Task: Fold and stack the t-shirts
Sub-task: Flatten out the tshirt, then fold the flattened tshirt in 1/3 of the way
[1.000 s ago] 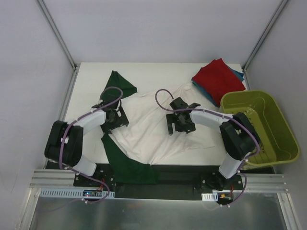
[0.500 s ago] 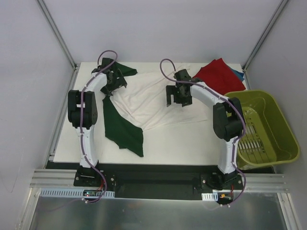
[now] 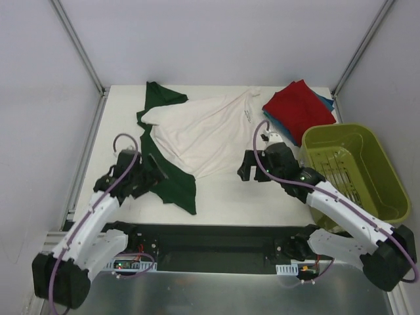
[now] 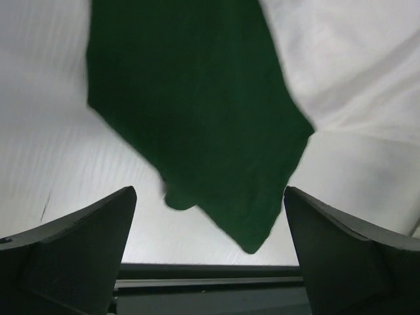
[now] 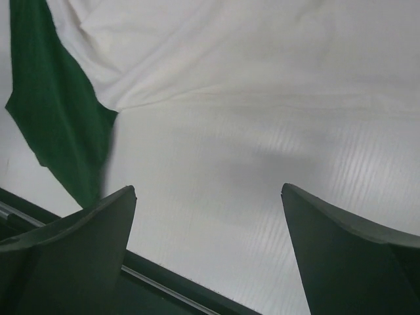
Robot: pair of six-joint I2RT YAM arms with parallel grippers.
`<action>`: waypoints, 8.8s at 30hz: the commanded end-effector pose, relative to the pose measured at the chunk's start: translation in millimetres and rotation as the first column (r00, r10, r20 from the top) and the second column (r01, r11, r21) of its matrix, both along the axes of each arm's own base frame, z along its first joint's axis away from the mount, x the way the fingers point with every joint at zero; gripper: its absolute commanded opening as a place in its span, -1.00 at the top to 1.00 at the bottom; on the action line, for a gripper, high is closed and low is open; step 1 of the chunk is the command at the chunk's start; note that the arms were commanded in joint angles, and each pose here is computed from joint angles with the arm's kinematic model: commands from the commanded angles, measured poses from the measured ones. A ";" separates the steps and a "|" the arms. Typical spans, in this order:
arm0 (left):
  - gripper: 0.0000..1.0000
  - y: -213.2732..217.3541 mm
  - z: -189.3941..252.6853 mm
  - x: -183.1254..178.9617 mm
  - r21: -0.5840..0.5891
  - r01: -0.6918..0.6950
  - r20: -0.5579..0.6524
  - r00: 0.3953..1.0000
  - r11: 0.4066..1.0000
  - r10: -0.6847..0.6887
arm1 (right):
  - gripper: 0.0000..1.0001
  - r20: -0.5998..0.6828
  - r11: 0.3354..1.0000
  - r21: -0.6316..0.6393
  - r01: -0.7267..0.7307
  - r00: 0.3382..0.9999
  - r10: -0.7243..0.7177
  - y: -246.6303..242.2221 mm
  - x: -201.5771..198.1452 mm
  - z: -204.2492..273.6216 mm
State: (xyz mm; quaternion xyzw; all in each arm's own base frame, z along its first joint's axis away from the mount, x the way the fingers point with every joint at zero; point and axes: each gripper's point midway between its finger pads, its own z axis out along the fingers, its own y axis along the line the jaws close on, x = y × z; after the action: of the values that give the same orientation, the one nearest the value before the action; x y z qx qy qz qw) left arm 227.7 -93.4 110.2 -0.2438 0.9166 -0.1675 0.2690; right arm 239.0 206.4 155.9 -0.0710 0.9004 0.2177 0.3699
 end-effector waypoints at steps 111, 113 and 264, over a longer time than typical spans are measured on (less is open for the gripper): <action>1.00 109.7 125.7 -81.6 -0.104 -0.573 0.374 0.735 0.813 0.566 | 0.99 -0.079 0.918 -0.051 0.394 0.915 -0.396 -68.1 24.1 -24.1; 1.00 113.7 174.6 -82.5 -0.184 -0.555 0.468 0.676 0.811 0.569 | 0.99 0.019 0.936 0.015 0.351 0.936 -0.351 -69.2 22.0 24.4; -0.99 61.6 -91.6 232.9 0.145 -0.179 -0.277 0.937 0.973 0.214 | -0.93 -0.454 0.984 -0.152 0.093 0.878 -0.153 -42.0 205.4 -119.6</action>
State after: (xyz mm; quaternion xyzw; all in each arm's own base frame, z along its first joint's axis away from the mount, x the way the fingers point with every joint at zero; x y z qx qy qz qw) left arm 420.6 -43.7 25.8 -0.3661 0.9206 -0.0441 0.1286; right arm 418.4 162.3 33.0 0.0142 0.9805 0.1352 0.1420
